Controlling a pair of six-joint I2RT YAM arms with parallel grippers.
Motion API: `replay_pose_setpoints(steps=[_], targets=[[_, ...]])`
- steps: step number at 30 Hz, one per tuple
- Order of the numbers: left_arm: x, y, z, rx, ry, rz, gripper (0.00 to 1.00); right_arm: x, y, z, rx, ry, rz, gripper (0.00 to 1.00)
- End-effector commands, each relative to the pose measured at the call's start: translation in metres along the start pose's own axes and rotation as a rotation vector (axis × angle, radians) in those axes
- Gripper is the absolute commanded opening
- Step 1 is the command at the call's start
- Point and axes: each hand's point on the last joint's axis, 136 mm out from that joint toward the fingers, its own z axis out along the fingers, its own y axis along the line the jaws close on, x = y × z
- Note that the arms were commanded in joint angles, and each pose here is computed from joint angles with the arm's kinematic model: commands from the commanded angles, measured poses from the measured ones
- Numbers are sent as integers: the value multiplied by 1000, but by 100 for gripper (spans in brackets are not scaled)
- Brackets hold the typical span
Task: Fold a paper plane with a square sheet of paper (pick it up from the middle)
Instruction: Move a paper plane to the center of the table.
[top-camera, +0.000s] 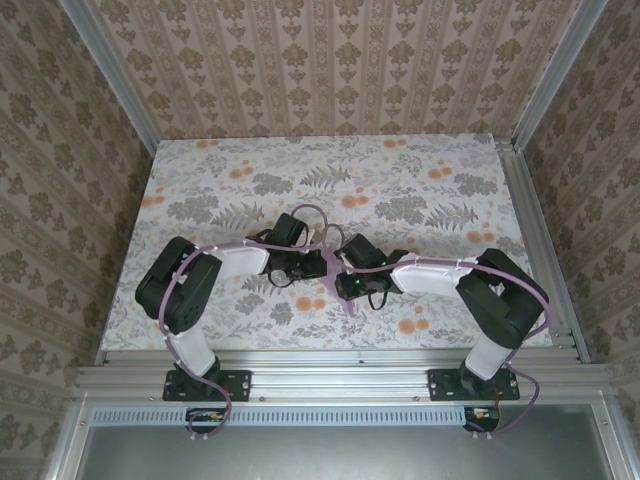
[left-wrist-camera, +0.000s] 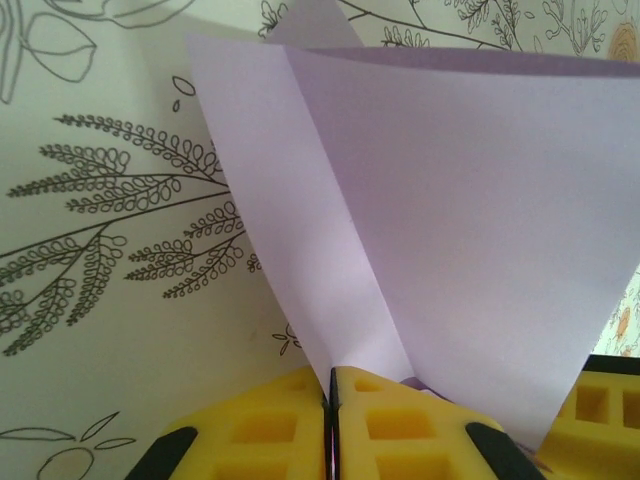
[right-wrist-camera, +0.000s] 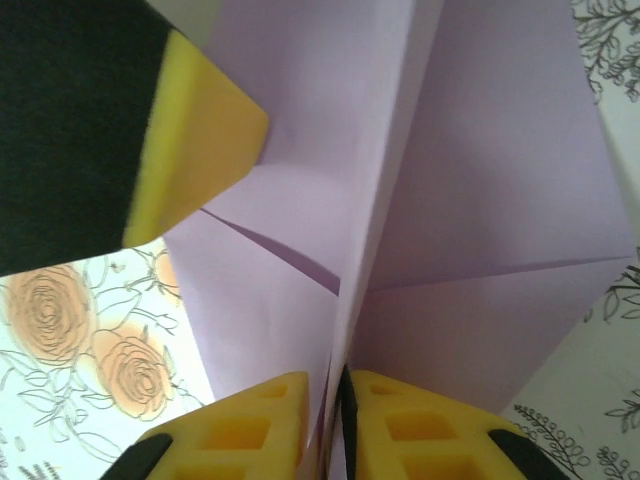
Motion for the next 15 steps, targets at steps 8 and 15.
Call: replay_pose_setpoints(steps=[8,15], targets=[[4,-2,-6,12,13,26,22,-1,-13,2,145,11,-46,10],[-4,-10,-27,-17,-19,74,41,-9,-31,-15,287,-20,-48,3]])
